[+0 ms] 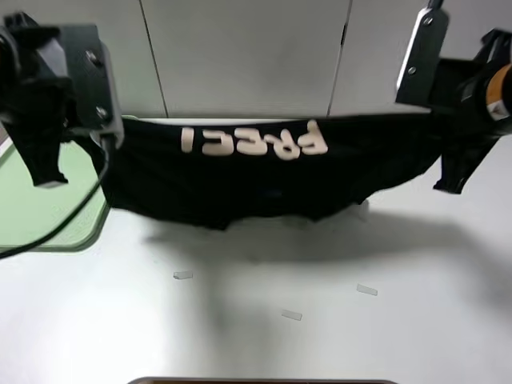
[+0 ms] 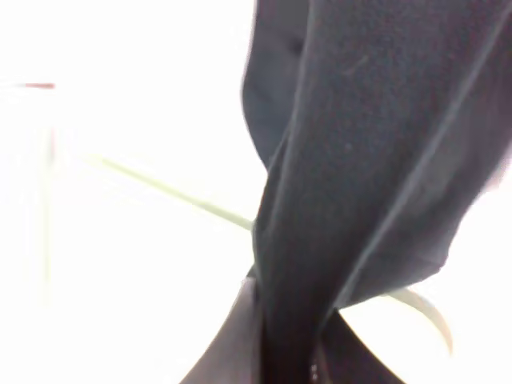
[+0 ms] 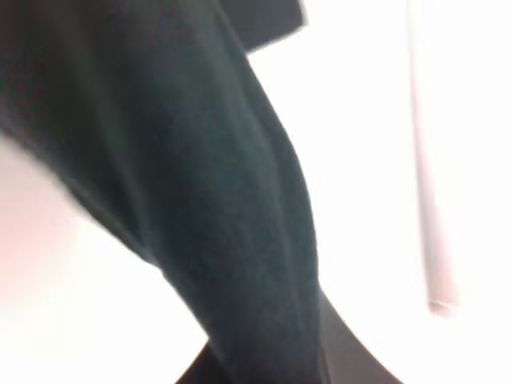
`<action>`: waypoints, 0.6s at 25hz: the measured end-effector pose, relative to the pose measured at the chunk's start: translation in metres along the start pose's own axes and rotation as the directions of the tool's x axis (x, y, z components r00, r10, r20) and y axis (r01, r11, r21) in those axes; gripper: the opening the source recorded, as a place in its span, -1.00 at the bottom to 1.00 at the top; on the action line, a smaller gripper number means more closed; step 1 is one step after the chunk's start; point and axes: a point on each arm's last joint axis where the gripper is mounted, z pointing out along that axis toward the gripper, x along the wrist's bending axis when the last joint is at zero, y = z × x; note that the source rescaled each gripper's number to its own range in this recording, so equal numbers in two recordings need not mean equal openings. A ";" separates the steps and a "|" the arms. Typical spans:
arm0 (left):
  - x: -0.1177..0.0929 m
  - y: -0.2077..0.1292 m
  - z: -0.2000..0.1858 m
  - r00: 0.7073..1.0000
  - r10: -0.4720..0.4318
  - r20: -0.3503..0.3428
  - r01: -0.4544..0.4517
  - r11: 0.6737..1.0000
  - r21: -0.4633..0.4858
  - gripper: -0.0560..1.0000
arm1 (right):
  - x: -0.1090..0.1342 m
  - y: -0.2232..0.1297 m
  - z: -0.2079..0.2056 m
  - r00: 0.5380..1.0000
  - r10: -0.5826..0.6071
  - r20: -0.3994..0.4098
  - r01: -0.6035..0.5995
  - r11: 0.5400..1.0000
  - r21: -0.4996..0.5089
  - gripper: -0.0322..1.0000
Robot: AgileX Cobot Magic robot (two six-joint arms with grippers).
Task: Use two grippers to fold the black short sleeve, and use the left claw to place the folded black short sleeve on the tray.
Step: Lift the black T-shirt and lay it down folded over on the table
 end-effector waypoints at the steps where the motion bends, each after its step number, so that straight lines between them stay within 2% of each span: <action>1: 0.006 0.000 -0.014 0.999 -0.015 -0.036 0.014 1.000 -0.027 -0.85 | -0.005 -0.002 -0.010 0.999 0.012 0.038 -0.011 1.000 -0.018 -0.84; 4: 0.022 -0.004 -0.063 0.985 -0.078 -0.155 0.057 0.989 -0.134 -0.85 | -0.026 -0.007 -0.048 0.984 0.075 0.161 -0.059 0.993 -0.100 -0.84; 6: 0.034 -0.004 -0.095 0.966 -0.129 -0.224 0.080 0.973 -0.215 -0.85 | -0.044 -0.009 -0.081 0.959 0.140 0.248 -0.096 0.978 -0.184 -0.84; 10: 0.054 -0.008 -0.162 0.908 -0.238 -0.345 0.095 0.918 -0.384 -0.85 | -0.086 -0.010 -0.155 0.870 0.272 0.411 -0.104 0.917 -0.386 -0.84; 12: 0.062 -0.008 -0.180 0.888 -0.259 -0.380 0.080 0.901 -0.427 -0.85 | -0.107 -0.005 -0.183 0.830 0.304 0.468 -0.072 0.889 -0.451 -0.84; 15: 0.070 -0.001 -0.179 0.888 -0.227 -0.401 0.047 0.910 -0.412 -0.85 | -0.126 0.008 -0.191 0.813 0.286 0.507 -0.028 0.889 -0.456 -0.84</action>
